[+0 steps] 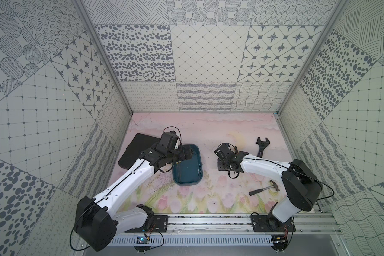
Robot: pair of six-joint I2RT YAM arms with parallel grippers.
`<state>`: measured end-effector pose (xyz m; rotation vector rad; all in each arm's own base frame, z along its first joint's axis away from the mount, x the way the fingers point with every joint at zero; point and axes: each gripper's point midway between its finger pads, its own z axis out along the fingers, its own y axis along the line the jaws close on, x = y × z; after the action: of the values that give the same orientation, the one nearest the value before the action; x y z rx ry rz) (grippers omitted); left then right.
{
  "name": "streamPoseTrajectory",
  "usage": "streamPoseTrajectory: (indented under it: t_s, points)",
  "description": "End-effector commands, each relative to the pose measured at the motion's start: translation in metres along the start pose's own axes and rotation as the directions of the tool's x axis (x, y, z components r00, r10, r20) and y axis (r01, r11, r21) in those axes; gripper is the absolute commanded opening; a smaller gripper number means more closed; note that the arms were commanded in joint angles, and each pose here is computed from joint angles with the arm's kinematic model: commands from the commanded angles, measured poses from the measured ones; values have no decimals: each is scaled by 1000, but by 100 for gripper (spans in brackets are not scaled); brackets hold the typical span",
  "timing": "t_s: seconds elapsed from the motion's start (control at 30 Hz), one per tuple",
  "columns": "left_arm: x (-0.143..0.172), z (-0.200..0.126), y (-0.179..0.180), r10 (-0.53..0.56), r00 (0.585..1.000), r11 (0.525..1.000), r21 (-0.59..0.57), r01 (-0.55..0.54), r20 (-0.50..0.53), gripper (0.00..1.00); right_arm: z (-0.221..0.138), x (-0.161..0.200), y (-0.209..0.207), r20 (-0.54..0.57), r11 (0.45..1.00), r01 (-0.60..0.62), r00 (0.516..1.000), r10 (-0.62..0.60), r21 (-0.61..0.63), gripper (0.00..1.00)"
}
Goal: Take the file tool out of the storage box
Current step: Place the file tool at the center of the board.
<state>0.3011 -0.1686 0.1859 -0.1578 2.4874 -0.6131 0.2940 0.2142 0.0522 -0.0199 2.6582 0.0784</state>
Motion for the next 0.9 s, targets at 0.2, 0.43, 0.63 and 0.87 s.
streamPoseTrajectory:
  t_s: [0.2, 0.43, 0.63, 0.87]
  points:
    - [4, 10, 4, 26, 999, 999, -25, -26, -20, 99, 13, -9, 12, 2, 1000, 3, 1000, -3, -27, 0]
    - [9, 21, 15, 31, 999, 997, -70, -34, -41, 99, 20, -6, 12, -11, 1000, 12, 1000, -12, -17, 0]
    - [11, 26, 21, 31, 998, 995, -93, -35, -48, 99, 24, -7, 12, -15, 1000, 16, 1000, -16, -8, 0]
    - [12, 29, 21, 31, 998, 995, -95, -36, -53, 99, 27, -4, 10, -19, 1000, 19, 1000, -19, 3, 0]
